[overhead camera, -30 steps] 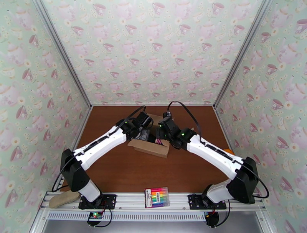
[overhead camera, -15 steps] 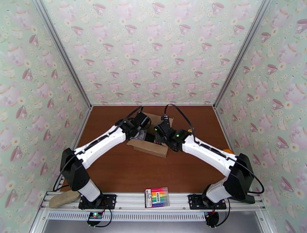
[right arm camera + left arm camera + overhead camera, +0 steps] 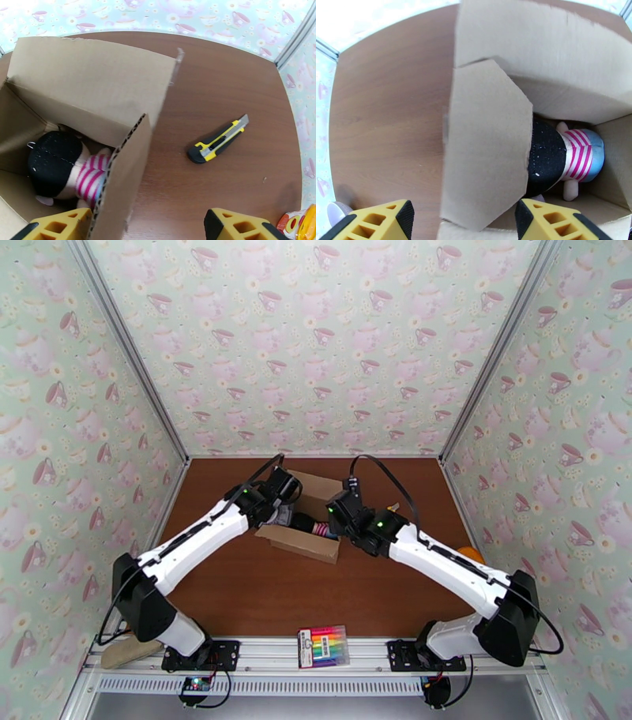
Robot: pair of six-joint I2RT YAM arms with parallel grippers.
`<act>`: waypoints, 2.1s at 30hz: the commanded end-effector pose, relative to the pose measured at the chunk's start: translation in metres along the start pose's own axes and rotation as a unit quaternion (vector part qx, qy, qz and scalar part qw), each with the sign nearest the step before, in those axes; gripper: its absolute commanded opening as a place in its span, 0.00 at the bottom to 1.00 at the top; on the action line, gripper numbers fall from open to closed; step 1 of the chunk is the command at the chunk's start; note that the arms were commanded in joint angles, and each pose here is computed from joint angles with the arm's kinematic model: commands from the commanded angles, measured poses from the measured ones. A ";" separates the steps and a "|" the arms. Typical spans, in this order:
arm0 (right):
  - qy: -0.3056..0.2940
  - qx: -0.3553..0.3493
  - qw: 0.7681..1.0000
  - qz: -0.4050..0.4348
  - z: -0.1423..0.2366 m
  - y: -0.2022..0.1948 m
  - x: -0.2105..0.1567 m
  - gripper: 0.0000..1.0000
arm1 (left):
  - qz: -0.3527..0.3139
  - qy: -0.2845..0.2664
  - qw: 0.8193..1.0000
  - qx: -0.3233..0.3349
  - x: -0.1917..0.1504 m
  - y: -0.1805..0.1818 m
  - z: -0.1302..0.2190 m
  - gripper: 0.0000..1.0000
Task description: Unpack the express box
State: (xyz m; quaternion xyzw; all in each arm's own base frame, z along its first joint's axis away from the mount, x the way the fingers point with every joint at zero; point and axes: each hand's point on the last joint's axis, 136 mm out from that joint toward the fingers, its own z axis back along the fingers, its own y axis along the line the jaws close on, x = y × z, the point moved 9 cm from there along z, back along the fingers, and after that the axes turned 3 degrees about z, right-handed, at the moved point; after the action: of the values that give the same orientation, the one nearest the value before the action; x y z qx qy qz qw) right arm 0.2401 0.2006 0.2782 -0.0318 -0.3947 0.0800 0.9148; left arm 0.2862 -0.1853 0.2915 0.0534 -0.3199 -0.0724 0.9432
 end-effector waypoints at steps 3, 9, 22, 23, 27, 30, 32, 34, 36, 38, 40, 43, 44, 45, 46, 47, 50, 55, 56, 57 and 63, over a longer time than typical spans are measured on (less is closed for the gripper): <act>0.001 -0.025 1.000 0.001 0.008 -0.014 -0.008 0.79 | 0.001 -0.011 1.000 0.029 0.002 0.017 0.011 0.74; 0.001 -0.022 1.000 0.003 0.011 -0.017 -0.010 0.80 | 0.010 -0.016 1.000 0.024 0.004 0.023 0.013 0.74; -0.004 -0.015 1.000 -0.015 0.014 -0.024 -0.014 0.81 | -0.084 -0.002 0.996 -0.018 0.001 -0.032 0.012 0.74; -0.004 -0.015 1.000 -0.016 0.014 -0.025 -0.015 0.81 | -0.086 0.000 0.996 -0.017 0.001 -0.034 0.009 0.74; -0.005 -0.014 1.000 -0.016 0.015 -0.026 -0.016 0.81 | -0.089 0.006 0.996 0.002 0.001 -0.037 -0.002 0.74; -0.006 -0.012 1.000 -0.018 0.016 -0.027 -0.016 0.81 | -0.094 0.012 0.995 0.032 0.000 -0.035 -0.010 0.74; -0.006 -0.012 1.000 -0.016 0.016 -0.027 -0.016 0.81 | -0.094 0.010 0.994 0.061 0.000 -0.031 -0.013 0.74; -0.006 -0.014 1.000 -0.015 0.016 -0.028 -0.016 0.81 | -0.093 0.009 0.993 0.078 0.001 -0.026 -0.014 0.74; -0.005 -0.017 1.000 -0.015 0.015 -0.029 -0.018 0.81 | -0.088 0.008 0.993 0.085 0.002 -0.020 -0.012 0.74; -0.001 -0.021 1.000 -0.014 0.014 -0.031 -0.020 0.81 | -0.079 0.005 0.993 0.087 0.005 -0.013 -0.010 0.74; 0.002 -0.022 1.000 -0.013 0.013 -0.033 -0.022 0.81 | -0.074 0.002 0.993 0.091 0.007 -0.005 -0.008 0.74; 0.006 -0.027 1.000 -0.015 0.012 -0.037 -0.026 0.81 | -0.068 -0.003 0.993 0.099 0.011 0.006 -0.004 0.74; 0.007 -0.027 0.999 -0.015 0.012 -0.038 -0.027 0.81 | -0.065 -0.004 0.993 0.101 0.012 0.009 -0.003 0.74; 0.009 -0.028 0.999 -0.018 0.011 -0.040 -0.028 0.81 | -0.062 -0.005 0.993 0.103 0.012 0.013 -0.002 0.74; 0.011 -0.028 0.999 -0.019 0.010 -0.041 -0.029 0.81 | -0.059 -0.008 0.993 0.104 0.014 0.016 0.000 0.74; 0.012 -0.027 0.999 -0.020 0.010 -0.041 -0.031 0.81 | -0.057 -0.009 0.993 0.106 0.014 0.019 0.001 0.74; 0.017 -0.030 0.999 -0.023 0.006 -0.044 -0.035 0.80 | -0.049 -0.015 0.993 0.109 0.017 0.028 0.004 0.74; 0.021 -0.028 0.999 -0.034 0.002 -0.048 -0.039 0.80 | -0.033 -0.017 0.993 0.114 0.021 0.042 0.002 0.74; 0.020 -0.026 0.999 -0.038 0.002 -0.049 -0.040 0.80 | -0.030 -0.014 0.993 0.113 0.021 0.044 0.000 0.74; 0.022 -0.025 0.999 -0.041 0.000 -0.051 -0.041 0.80 | -0.027 -0.012 0.993 0.111 0.020 0.047 -0.002 0.74; 0.033 -0.007 0.997 -0.064 -0.011 -0.056 -0.046 0.80 | -0.009 0.004 0.994 0.110 0.014 0.057 -0.015 0.74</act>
State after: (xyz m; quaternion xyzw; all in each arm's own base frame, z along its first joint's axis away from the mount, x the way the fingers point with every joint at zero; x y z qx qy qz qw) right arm 0.2234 0.1401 0.2491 -0.0382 -0.3706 0.0280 0.9276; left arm 0.3141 -0.1376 0.2966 0.1679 -0.3210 -0.0489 0.9308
